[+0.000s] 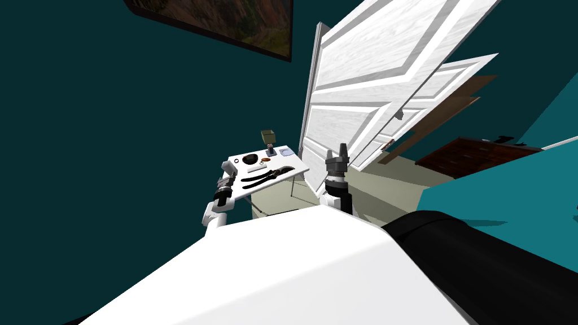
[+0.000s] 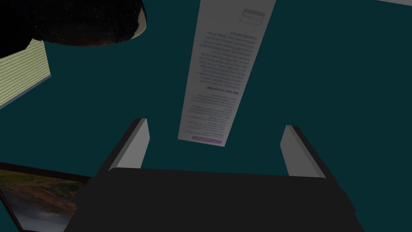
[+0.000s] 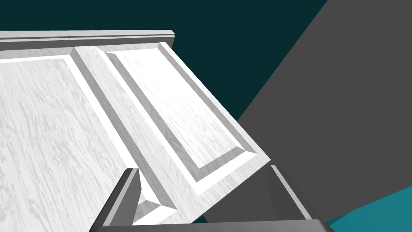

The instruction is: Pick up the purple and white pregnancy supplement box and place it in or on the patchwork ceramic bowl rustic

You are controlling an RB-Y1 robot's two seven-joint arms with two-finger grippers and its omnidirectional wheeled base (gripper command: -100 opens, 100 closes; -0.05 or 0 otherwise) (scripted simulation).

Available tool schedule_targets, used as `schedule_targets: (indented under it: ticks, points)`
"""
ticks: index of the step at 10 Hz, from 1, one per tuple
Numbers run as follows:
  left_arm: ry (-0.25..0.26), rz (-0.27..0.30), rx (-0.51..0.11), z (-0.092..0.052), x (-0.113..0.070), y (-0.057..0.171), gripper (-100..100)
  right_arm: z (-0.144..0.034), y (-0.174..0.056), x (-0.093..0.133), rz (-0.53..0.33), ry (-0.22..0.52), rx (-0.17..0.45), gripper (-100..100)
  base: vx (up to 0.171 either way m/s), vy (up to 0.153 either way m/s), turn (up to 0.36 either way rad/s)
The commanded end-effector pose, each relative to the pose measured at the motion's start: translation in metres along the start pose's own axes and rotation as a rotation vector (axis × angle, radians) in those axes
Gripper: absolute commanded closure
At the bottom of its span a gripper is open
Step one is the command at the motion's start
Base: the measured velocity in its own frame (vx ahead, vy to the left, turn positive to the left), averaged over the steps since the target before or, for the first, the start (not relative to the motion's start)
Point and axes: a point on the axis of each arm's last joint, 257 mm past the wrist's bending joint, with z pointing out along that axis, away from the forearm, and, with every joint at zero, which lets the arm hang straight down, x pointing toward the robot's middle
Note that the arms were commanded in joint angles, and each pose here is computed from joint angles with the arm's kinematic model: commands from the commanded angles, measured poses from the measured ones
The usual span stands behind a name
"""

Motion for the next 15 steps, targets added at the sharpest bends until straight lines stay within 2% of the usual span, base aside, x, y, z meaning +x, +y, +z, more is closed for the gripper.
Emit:
schedule_targets:
  ticks: [1, 5, 6, 7, 8, 9, 13, 14, 15]
  points:
    - [0.001, -0.003, -0.012, 0.003, 0.002, 0.005, -100, 0.000, 0.000, 0.000, 0.000, 0.000, 0.000, 0, -0.028, 0.007, -0.092]
    - [-0.007, -0.019, -0.018, 0.006, 0.004, 0.002, -100, 0.000, 0.000, 0.000, 0.000, 0.000, 0.000, 0, 0.066, 0.080, -0.070]
    - [-0.008, -0.020, -0.017, 0.006, 0.004, 0.001, 0, 0.000, 0.000, 0.000, 0.000, 0.000, 0.000, 0, 0.009, 0.009, 0.001]
    - [-0.018, -0.019, -0.030, 0.014, -0.008, 0.012, -100, 0.000, 0.000, 0.000, 0.000, 0.000, 0.000, 0, 0.058, 0.012, -0.097]
    - [-0.014, -0.018, -0.024, 0.010, -0.001, 0.006, -100, 0.000, 0.000, 0.000, 0.000, 0.000, 0.000, 0, 0.037, 0.010, -0.026]
    - [-0.014, -0.019, -0.025, 0.011, -0.002, 0.007, 100, 0.000, 0.000, 0.000, 0.000, 0.000, 0.000, 0, 0.005, 0.002, 0.006]
    - [-0.014, -0.015, -0.025, 0.011, -0.003, 0.007, 100, 0.000, 0.000, 0.000, 0.000, 0.000, 0.000, 0, 0.000, 0.000, 0.000]
    - [-0.015, -0.016, -0.025, 0.011, -0.003, 0.008, 0, 0.000, 0.000, 0.000, 0.000, 0.000, 0.000, 0, 0.000, 0.000, 0.000]
    - [-0.015, -0.016, -0.025, 0.011, -0.003, 0.007, 100, 0.000, 0.000, 0.000, 0.000, 0.000, 0.000, 0, 0.000, 0.000, 0.000]
